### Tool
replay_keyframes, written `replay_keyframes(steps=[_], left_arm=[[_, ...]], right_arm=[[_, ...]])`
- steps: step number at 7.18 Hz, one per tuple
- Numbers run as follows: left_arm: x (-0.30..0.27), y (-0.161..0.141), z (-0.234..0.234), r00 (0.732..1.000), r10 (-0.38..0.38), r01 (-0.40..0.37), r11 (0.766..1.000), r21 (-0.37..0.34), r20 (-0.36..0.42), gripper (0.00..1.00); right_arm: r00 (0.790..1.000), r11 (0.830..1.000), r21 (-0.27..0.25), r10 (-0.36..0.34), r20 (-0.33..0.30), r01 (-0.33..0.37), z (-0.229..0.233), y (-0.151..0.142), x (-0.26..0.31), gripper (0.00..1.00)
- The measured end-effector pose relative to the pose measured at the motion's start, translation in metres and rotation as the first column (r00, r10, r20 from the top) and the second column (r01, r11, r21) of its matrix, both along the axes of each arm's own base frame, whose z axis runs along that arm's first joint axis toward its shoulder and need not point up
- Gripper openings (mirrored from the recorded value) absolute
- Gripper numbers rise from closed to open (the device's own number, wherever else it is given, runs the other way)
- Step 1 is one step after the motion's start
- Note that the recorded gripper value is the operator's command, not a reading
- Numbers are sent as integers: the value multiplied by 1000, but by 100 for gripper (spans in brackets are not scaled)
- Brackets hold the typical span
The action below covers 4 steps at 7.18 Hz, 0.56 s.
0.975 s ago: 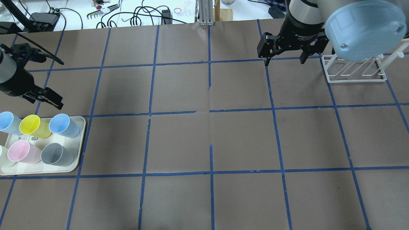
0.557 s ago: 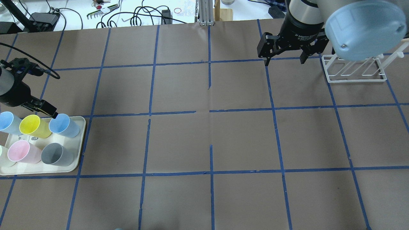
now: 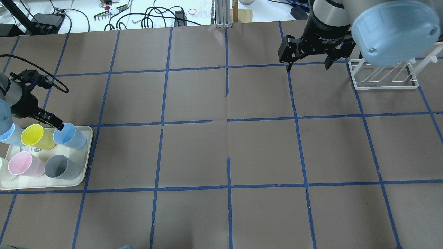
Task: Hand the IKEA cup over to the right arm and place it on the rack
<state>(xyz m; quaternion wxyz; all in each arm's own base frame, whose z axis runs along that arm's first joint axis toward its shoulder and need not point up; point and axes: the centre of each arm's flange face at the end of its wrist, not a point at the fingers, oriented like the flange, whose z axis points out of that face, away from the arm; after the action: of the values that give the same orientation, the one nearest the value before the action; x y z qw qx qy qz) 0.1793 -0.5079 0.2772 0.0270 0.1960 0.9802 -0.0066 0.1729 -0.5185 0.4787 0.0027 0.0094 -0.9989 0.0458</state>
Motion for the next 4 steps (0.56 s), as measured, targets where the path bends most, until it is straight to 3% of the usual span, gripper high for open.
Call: replay_keyframes(steps=[4], left_arm=[[4,-6,-28,1000,-13,14,999,35,-23,76]], right_arm=[[1000,1000,0,2,1,-2,0,0,1,100]])
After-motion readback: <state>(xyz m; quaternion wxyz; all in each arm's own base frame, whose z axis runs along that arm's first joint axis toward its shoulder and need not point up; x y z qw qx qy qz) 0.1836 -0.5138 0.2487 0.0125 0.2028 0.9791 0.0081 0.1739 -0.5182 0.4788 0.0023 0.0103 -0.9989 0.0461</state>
